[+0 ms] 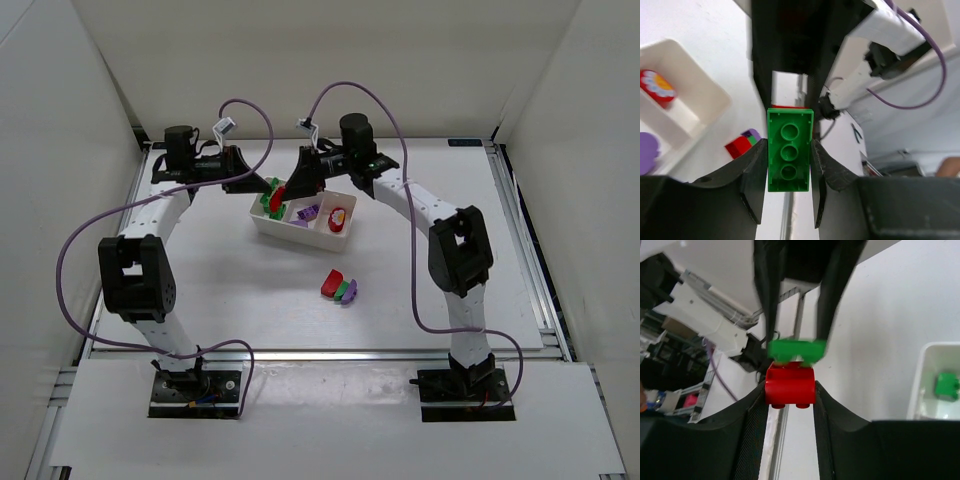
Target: Sort the legos into containers by color
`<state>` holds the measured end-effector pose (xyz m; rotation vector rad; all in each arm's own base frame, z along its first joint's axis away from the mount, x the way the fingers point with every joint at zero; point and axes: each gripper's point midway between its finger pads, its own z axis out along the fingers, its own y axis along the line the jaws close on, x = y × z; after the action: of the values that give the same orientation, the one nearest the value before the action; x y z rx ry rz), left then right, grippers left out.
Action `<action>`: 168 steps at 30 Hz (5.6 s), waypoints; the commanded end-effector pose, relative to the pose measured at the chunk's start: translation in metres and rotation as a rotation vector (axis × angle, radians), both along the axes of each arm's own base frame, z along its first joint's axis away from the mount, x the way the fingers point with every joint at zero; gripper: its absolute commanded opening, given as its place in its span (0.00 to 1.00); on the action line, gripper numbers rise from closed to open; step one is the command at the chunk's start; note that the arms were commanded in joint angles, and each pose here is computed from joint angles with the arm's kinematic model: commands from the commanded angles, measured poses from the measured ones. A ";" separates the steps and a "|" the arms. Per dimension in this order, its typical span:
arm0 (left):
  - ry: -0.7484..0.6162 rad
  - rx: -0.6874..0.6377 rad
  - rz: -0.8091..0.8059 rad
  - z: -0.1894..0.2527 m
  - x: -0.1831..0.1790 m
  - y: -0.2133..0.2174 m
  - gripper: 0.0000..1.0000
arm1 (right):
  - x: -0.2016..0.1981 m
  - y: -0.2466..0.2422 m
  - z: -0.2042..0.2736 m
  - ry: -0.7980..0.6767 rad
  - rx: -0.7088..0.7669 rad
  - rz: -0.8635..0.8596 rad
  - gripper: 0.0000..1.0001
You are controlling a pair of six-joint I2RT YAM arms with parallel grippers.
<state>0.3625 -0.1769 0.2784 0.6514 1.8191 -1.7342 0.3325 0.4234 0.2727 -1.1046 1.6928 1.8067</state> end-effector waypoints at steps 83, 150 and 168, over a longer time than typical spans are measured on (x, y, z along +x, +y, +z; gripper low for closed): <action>-0.344 0.488 0.464 0.006 0.080 -0.027 0.77 | -0.040 -0.174 -0.085 -0.582 -0.491 -0.162 0.91; -1.067 0.575 -0.790 -0.217 -0.110 -0.144 1.00 | -0.089 -0.308 -0.090 -0.426 -0.755 -0.608 0.92; -1.072 0.559 -0.801 -0.222 -0.112 -0.161 0.96 | -0.091 -0.308 -0.094 -0.395 -0.757 -0.613 0.91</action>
<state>0.2459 -0.3190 0.0336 2.2708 1.2983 -0.7870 0.2402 0.1145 0.1776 -0.9589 2.1843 0.5231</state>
